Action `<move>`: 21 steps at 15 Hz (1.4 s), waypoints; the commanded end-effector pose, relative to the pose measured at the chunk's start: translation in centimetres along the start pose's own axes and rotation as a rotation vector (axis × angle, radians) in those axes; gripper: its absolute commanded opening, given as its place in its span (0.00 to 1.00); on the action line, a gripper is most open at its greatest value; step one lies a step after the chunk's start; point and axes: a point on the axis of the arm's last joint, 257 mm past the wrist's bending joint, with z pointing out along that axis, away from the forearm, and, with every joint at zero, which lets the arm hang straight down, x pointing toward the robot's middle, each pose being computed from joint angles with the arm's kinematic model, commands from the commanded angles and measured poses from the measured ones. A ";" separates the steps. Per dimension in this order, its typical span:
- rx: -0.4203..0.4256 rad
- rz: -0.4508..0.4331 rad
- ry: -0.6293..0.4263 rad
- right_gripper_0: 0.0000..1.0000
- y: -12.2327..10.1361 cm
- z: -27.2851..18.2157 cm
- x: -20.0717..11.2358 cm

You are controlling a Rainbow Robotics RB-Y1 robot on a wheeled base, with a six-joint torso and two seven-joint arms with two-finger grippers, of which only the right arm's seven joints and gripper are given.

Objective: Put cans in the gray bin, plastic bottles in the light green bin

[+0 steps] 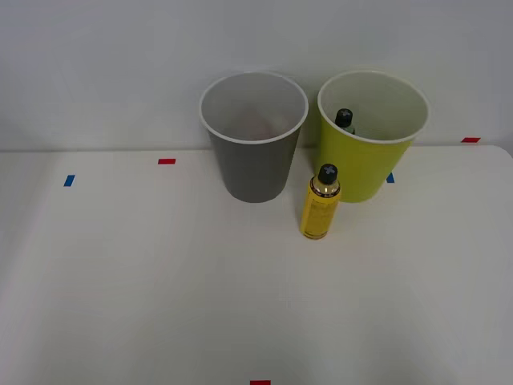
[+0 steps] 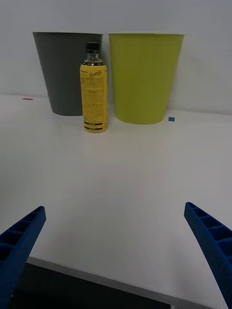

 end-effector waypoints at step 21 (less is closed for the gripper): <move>0.032 0.195 -0.219 1.00 5.4 30.9 -6.2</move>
